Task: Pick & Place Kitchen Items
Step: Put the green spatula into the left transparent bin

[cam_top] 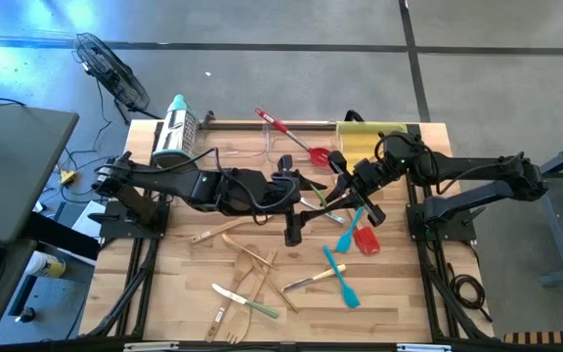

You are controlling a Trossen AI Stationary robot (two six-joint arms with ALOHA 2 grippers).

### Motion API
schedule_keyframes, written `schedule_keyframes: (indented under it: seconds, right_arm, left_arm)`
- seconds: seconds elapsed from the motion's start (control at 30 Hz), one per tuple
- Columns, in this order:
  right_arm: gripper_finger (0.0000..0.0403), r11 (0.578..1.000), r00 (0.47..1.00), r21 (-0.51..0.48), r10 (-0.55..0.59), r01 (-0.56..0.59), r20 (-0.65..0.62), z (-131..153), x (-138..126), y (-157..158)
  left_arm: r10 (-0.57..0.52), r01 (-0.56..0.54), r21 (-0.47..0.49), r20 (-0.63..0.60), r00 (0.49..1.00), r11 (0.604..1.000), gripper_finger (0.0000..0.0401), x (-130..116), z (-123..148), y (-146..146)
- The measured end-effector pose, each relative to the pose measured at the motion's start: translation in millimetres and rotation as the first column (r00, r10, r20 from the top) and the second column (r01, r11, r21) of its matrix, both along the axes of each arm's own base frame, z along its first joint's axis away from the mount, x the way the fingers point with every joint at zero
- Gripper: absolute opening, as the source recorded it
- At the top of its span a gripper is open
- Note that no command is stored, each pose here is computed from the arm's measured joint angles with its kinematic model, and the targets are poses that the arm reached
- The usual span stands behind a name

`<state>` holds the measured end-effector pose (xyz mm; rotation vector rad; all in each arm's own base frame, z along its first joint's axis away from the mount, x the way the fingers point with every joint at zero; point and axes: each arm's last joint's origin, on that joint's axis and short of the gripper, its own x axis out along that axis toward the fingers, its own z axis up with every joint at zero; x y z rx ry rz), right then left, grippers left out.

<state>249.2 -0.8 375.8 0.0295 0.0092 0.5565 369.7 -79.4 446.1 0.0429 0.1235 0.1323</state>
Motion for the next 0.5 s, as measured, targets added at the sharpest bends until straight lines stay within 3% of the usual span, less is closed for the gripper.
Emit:
schedule_keyframes:
  seconds: [0.17, 0.37, 0.5]
  right_arm:
    - [0.0024, 1.0, 1.0, -0.001, 0.0, 0.0, -0.002, -0.2, 0.0, 0.0]
    - [0.0024, 1.0, 1.0, -0.009, -0.006, 0.006, -0.004, -0.9, 0.2, -0.4]
    - [0.0032, 1.0, 0.999, -0.004, -0.026, 0.026, -0.039, -3.8, 0.3, -0.6]
  left_arm:
    - [-0.003, 0.003, 0.045, -0.006, 1.0, 0.999, 0.0154, 0.0, 0.0, 0.1]
    - [-0.015, 0.017, 0.099, -0.02, 1.0, 0.995, 0.0027, -0.1, -0.6, -0.4]
    - [-0.029, 0.033, 0.106, -0.033, 0.999, 0.994, 0.0021, -0.2, -1.7, -0.7]
